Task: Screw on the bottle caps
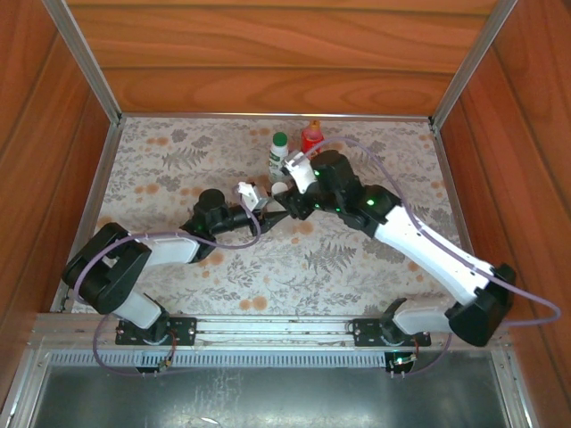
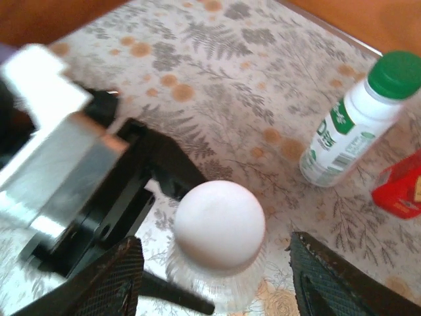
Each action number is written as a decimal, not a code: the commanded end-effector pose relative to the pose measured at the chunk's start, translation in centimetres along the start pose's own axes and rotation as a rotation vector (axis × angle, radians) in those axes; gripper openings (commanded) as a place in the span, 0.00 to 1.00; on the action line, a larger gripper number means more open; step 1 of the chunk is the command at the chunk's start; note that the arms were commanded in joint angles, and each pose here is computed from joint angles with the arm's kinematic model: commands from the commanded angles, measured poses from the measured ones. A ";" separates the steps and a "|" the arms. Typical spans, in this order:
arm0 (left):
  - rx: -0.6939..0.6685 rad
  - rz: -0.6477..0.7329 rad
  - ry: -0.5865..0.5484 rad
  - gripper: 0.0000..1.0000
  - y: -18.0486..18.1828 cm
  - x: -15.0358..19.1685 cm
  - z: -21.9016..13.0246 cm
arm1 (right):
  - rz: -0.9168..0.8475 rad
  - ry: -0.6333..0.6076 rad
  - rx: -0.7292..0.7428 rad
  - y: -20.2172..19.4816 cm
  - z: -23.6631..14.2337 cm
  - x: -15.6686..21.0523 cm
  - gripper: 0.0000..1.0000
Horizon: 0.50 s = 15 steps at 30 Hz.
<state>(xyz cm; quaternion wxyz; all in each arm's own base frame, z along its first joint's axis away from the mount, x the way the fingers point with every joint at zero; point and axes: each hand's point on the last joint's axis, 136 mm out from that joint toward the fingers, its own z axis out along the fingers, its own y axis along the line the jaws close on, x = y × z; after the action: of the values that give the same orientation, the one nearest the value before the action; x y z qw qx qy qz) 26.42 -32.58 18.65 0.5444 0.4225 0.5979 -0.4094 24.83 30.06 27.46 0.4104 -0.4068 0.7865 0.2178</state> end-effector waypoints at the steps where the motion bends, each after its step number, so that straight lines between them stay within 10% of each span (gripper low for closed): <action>1: 0.206 0.043 -0.018 0.54 -3.7 -0.4 -0.9 | -0.171 -0.139 -0.240 4.5 -3.4 -1.3 0.68; 15: 0.570 0.046 -0.059 0.55 -10.2 -2.7 -4.2 | -0.280 -0.051 -0.442 7.4 -3.9 0.2 0.75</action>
<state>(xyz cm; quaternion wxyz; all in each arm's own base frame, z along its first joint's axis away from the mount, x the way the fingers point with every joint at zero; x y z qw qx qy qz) 17.38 -32.51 20.89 0.4459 0.5408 0.4663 -0.5397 17.17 31.31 29.03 0.3637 -0.5730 0.6581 0.3261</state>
